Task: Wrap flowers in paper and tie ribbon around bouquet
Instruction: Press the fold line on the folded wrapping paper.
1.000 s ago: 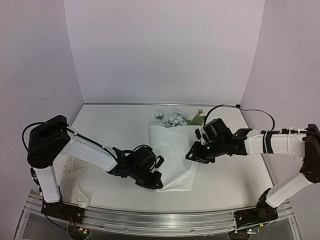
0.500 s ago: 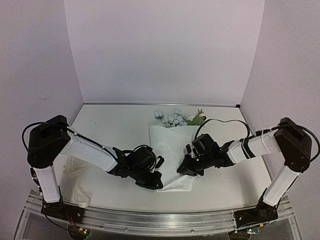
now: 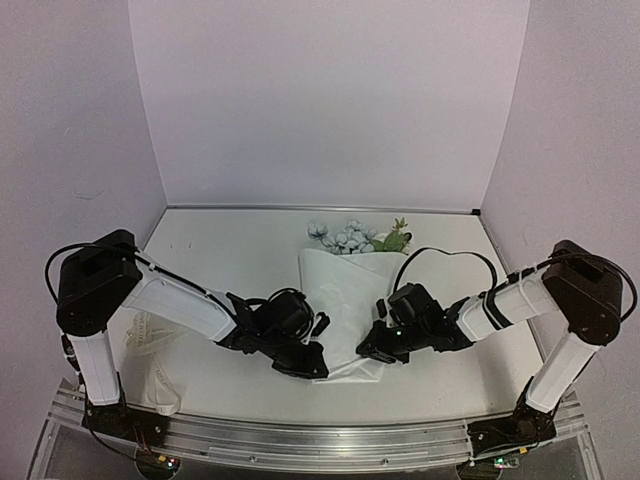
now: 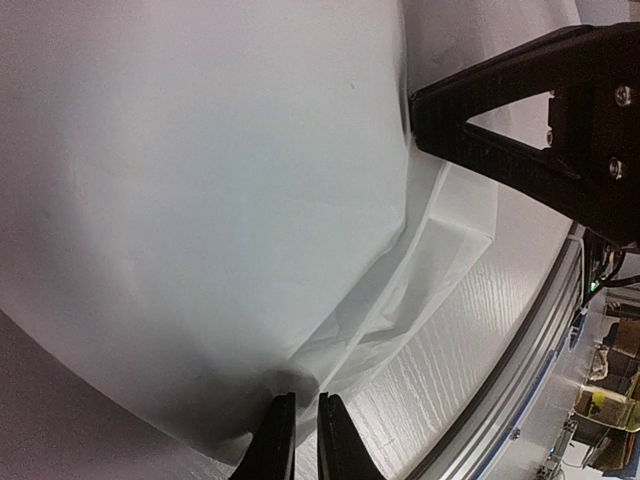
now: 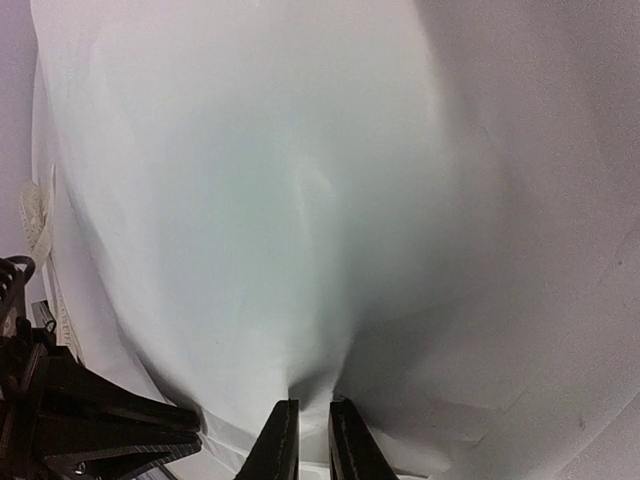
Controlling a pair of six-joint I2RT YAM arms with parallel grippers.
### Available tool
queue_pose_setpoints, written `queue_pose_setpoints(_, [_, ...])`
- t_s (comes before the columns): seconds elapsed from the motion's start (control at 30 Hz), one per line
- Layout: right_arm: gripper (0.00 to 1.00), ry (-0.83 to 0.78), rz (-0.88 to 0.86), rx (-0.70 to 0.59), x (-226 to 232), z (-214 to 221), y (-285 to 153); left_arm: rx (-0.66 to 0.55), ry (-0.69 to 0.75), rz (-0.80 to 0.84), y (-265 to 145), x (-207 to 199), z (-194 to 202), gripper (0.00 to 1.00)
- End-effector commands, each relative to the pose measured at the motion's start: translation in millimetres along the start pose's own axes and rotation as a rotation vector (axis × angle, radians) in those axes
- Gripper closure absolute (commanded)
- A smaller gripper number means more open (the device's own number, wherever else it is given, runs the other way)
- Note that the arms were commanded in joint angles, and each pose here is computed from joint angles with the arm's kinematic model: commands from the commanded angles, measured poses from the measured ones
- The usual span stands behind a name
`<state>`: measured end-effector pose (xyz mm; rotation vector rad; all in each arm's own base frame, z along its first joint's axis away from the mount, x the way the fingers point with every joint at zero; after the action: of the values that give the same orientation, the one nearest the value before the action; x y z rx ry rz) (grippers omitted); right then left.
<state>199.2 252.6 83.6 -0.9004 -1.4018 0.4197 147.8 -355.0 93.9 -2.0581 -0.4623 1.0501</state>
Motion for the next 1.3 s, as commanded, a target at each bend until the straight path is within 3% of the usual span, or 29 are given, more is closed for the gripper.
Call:
queue_pose_setpoints(0.0, [0.89,0.018,0.093,-0.018,-22,5,8,-0.046,-0.033,0.041,-12,3,-17,0.89])
queue_pose_setpoints(0.5, [0.89,0.037,0.146,-0.019,-40,10,10,-0.045,-0.171,0.099,-2,57,-29,0.88])
queue_pose_setpoints(1.27, [0.90,0.021,0.148,0.006,-44,13,11,-0.134,-0.301,0.134,-14,125,-87,0.86])
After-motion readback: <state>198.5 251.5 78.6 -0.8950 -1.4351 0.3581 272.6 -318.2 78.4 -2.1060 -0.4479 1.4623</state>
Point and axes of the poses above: each gripper's point midway between its finger pads, its own y axis out along the fingers, its own x axis along the line the jaws close on, z = x × y, the point moved 10 cm from there along -y, back along the fingers, and after that the axes turned 12 degrees about y, right-handed, at the moved point
